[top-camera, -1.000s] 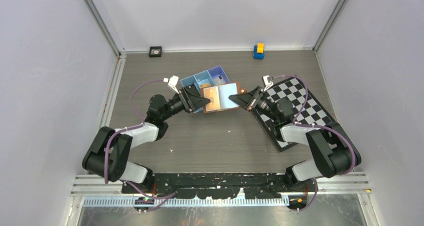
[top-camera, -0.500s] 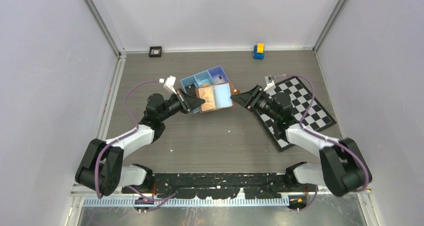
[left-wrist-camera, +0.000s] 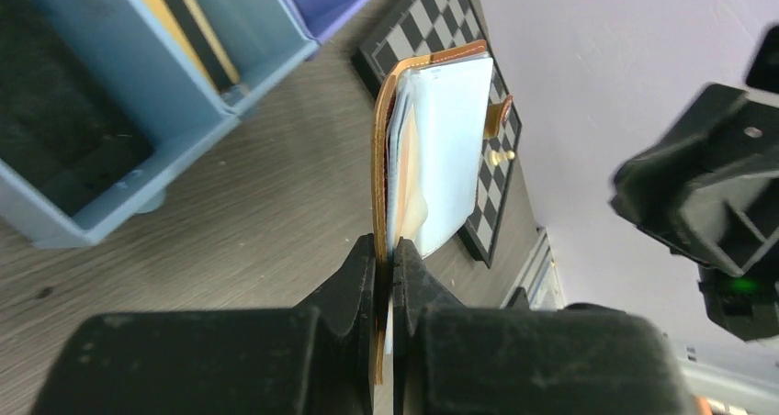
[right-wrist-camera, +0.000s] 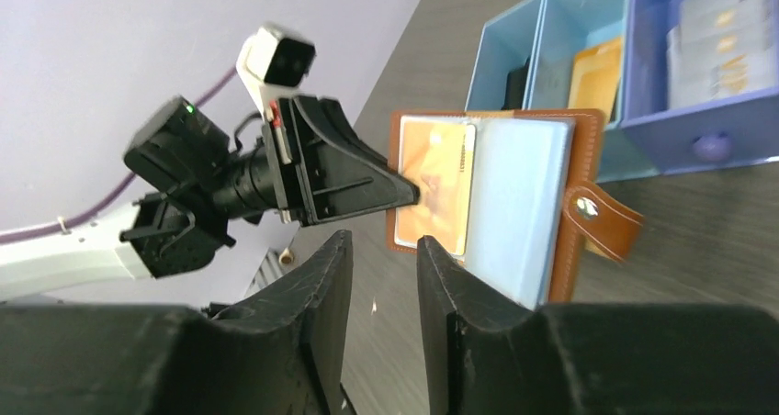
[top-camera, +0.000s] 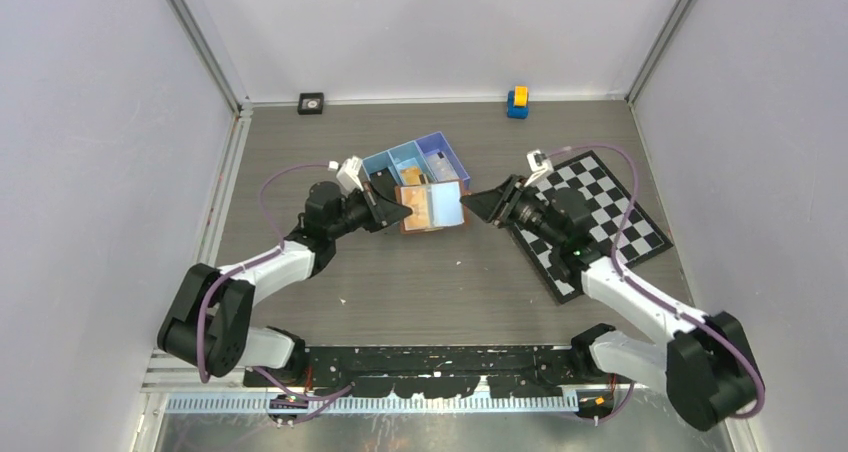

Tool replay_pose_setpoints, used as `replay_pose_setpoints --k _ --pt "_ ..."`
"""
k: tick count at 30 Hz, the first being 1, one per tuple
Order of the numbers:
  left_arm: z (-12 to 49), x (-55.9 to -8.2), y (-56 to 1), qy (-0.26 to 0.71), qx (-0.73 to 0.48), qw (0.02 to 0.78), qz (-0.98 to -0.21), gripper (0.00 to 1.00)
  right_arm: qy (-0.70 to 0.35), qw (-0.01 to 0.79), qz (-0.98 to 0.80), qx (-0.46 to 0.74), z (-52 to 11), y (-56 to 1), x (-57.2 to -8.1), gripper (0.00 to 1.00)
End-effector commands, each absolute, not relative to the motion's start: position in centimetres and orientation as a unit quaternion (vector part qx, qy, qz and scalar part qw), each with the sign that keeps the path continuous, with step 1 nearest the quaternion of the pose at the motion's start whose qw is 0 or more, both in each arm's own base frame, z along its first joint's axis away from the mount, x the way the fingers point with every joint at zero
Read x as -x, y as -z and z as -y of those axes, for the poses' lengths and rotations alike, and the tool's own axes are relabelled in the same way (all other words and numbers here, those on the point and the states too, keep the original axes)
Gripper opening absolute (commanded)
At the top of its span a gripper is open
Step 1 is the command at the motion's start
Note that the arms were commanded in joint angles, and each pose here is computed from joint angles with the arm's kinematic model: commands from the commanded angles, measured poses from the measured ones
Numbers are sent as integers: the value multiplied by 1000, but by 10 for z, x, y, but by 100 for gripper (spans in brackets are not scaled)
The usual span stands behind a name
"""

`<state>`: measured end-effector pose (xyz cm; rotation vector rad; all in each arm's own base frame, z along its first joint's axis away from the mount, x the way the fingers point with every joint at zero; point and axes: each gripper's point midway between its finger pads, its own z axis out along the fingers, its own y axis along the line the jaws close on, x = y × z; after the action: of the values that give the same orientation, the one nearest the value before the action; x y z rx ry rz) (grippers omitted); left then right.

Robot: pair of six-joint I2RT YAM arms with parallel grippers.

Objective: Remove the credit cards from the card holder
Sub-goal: Remove the credit card from the card holder.

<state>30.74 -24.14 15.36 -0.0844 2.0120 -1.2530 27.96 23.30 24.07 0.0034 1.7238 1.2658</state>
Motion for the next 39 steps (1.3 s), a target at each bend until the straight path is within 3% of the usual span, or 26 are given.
replay_pose_setpoints --k 1,15,23,39 --pt "267 -302 -196 536 -33 396 -745 0 -546 458 -699 56 -262 -248 -278 35" --pt "286 -285 -217 592 -74 381 -706 0 -527 389 -755 34 -282 -206 -295 32" --pt "281 -278 -234 603 -83 393 -690 0 -494 394 -775 7 -268 -195 -304 26" --pt "293 -268 -247 663 -103 354 -652 0 -575 355 -735 45 -292 -212 -290 22"
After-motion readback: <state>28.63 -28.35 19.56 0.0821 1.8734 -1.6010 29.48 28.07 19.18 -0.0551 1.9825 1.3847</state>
